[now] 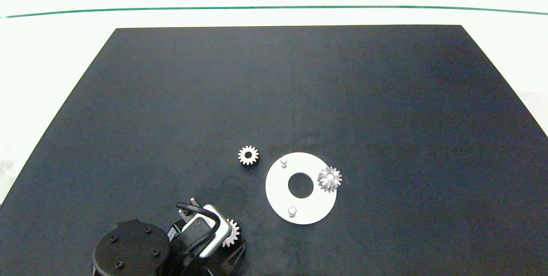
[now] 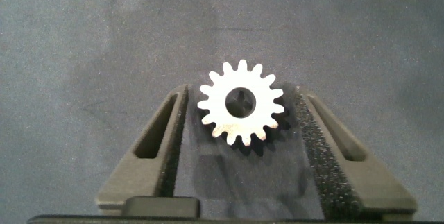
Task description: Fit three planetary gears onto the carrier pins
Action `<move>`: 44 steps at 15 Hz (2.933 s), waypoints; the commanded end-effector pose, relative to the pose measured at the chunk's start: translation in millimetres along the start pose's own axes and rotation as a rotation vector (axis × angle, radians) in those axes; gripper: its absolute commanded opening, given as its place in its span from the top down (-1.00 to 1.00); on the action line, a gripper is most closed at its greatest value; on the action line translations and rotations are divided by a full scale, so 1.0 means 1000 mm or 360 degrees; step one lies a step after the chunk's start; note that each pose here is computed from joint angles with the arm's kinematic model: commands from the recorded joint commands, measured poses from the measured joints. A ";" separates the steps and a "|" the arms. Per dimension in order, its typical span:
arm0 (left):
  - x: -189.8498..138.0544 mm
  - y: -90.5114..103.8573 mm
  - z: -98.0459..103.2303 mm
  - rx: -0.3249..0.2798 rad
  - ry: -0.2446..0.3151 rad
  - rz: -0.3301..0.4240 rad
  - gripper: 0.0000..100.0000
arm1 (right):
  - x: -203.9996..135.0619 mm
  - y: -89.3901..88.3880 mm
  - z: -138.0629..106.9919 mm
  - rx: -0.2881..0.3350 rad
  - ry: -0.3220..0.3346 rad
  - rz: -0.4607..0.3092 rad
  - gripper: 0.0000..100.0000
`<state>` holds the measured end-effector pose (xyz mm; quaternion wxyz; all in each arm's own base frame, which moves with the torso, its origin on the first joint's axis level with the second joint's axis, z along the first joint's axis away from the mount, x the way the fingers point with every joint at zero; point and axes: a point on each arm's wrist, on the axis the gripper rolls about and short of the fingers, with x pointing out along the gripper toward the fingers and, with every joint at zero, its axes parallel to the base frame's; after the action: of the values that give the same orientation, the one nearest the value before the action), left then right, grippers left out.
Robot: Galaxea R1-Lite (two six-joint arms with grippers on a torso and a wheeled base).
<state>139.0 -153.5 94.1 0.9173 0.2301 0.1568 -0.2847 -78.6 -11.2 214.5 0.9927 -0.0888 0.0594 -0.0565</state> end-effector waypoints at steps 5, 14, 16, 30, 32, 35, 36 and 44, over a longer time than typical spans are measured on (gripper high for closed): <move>0.000 0.001 0.001 0.0000 -0.0010 0.0009 0.12 | 0.000 0.000 0.000 -0.0003 0.0002 0.0005 -1.00; 0.001 0.000 0.001 0.0004 -0.0009 0.0004 0.48 | -0.001 0.000 -0.002 -0.0008 0.0016 0.0032 -1.00; 0.001 0.000 0.002 0.0003 -0.0014 0.0005 0.54 | -0.001 0.000 -0.002 -0.0010 0.0016 0.0032 -1.00; -0.019 -0.008 0.030 0.0044 -0.0183 -0.0092 0.86 | 0.003 0.002 -0.006 -0.0015 0.0051 0.0060 -1.00; -0.027 -0.009 0.046 0.0074 -0.0215 -0.0137 0.86 | 0.003 0.002 -0.007 -0.0015 0.0052 0.0065 -1.00; -0.032 -0.009 0.068 0.0091 -0.0251 -0.0158 0.86 | 0.003 0.002 -0.006 -0.0015 0.0055 0.0066 -1.00; -0.030 -0.010 0.074 0.0093 -0.0267 -0.0161 0.86 | 0.003 0.002 -0.006 -0.0015 0.0055 0.0063 -1.00; -0.002 -0.042 0.088 0.0169 -0.0223 -0.0237 0.86 | 0.005 0.003 -0.006 -0.0017 0.0062 0.0064 -1.00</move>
<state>122.6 -219.0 161.1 0.8922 0.2376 0.0860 -0.3743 -74.5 -10.1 207.6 0.9921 -0.0905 0.0784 -0.0377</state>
